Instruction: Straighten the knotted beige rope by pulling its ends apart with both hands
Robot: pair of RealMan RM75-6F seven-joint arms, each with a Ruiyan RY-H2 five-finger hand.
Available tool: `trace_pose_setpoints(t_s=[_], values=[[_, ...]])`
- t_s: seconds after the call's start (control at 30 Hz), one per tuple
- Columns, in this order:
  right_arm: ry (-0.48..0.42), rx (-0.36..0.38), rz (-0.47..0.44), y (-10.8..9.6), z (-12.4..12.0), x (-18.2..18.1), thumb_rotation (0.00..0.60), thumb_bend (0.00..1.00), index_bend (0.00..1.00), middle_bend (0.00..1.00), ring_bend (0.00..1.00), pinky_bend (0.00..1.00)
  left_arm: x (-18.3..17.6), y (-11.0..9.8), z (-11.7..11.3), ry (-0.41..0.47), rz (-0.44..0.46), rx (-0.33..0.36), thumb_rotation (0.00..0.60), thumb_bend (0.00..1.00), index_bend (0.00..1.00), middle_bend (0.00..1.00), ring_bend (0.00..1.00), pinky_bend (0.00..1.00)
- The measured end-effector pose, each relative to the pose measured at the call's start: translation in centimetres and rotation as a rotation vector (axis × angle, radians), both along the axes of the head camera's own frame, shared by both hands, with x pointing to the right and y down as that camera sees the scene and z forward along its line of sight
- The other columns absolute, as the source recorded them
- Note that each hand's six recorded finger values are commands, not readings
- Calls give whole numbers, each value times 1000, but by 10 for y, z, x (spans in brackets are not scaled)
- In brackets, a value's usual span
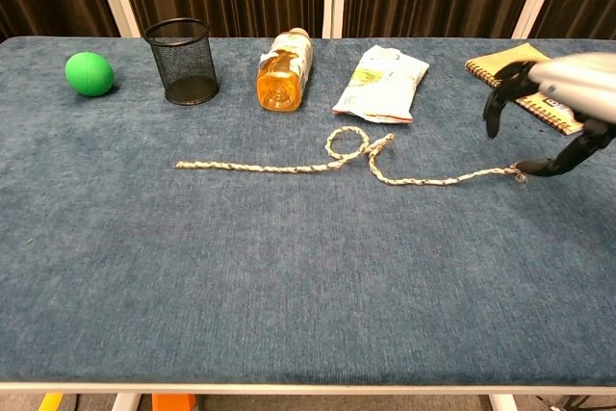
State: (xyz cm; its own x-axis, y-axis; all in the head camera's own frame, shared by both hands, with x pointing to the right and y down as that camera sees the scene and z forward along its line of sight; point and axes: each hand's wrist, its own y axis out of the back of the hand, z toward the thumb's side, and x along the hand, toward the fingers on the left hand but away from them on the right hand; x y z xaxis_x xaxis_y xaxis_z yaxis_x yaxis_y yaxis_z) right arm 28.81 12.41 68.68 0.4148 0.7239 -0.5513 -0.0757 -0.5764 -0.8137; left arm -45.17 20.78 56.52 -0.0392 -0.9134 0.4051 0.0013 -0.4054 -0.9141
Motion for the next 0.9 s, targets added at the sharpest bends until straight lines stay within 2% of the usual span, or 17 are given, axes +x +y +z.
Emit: trace_pose_setpoints(t_s=[0.33,0.9], values=[[18,-19,-5,5,24,-6,600,292,460,286,77,157,-1,-1,4,8,-2,-8,600,143,217,177,14,4],[23,-13,-4,4,33,-12,600,349,522,298,77,156,-4,0,5,15,-7,-7,600,143,217,177,14,4]])
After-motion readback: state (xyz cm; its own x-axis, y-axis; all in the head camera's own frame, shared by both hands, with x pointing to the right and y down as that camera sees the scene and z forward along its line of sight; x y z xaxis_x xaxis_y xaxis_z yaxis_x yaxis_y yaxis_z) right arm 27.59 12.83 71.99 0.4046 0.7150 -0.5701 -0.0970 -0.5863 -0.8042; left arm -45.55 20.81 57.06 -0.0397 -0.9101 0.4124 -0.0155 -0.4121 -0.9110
